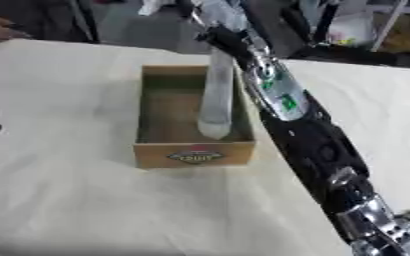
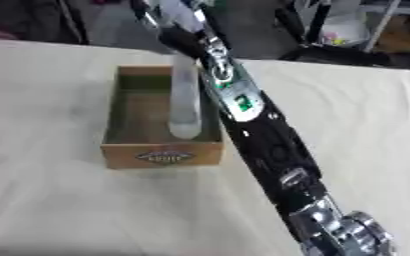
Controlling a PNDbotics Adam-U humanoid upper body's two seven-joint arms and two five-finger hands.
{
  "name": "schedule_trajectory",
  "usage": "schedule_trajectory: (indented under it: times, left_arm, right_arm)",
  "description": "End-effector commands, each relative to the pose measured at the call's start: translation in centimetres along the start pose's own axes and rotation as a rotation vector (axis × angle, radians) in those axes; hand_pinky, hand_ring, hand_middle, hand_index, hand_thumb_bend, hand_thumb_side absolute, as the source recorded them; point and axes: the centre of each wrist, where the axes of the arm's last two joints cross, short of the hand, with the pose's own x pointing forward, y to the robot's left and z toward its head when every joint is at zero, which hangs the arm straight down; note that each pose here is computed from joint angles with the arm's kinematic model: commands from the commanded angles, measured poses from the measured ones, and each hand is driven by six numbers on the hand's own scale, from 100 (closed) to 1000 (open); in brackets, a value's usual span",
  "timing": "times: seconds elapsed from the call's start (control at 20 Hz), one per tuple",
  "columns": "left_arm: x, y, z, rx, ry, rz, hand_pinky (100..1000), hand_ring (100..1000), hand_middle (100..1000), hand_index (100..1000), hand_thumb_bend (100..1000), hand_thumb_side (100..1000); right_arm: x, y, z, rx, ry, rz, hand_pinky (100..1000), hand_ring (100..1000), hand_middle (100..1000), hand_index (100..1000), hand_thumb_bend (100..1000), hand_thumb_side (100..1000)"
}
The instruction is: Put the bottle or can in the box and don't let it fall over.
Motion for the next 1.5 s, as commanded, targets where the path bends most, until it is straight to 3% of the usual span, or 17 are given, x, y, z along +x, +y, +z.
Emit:
schedule_trajectory:
  times: [0.05,0.25,0.55,1.0,1.15,1.5]
  left_arm:
    - [0.6,0.2,-0.4,-0.001,-0.027,-0.004,747,774,658,821,501,744]
    - [0.6,0.3,-0.4,0.004,-0.023,-0.007,747,774,657,821,502,744]
    - [0.5,0.4,-0.3,0.009,-0.02,-0.01,747,774,656,820,504,743]
    - [0.1,0.6,0.0,0.023,-0.005,-0.015,748,774,655,820,503,743]
    - [0.0,0.7,0.2,0.028,0.002,-0.016,747,774,655,821,502,744]
    - [-0.3,1.0,0.4,0.039,0.013,-0.02,747,773,654,821,503,743]
  right_arm:
    - [0.3,0.3,-0.2,0.043,-0.028,0.059,462,453,304,484,628,463]
    - [-0.2,0.6,0.3,0.098,-0.03,0.103,513,545,501,712,652,468]
    - [-0.6,0.5,0.9,0.131,-0.027,0.12,594,700,750,861,660,492]
    - [-1.0,-1.3,2.1,0.124,-0.015,0.103,691,813,869,973,695,560]
    - [-0.9,-1.9,2.5,0.127,-0.019,0.087,748,880,949,1000,746,604]
    - [-0.7,-5.0,4.1,0.043,-0.018,0.075,745,876,939,1000,731,623]
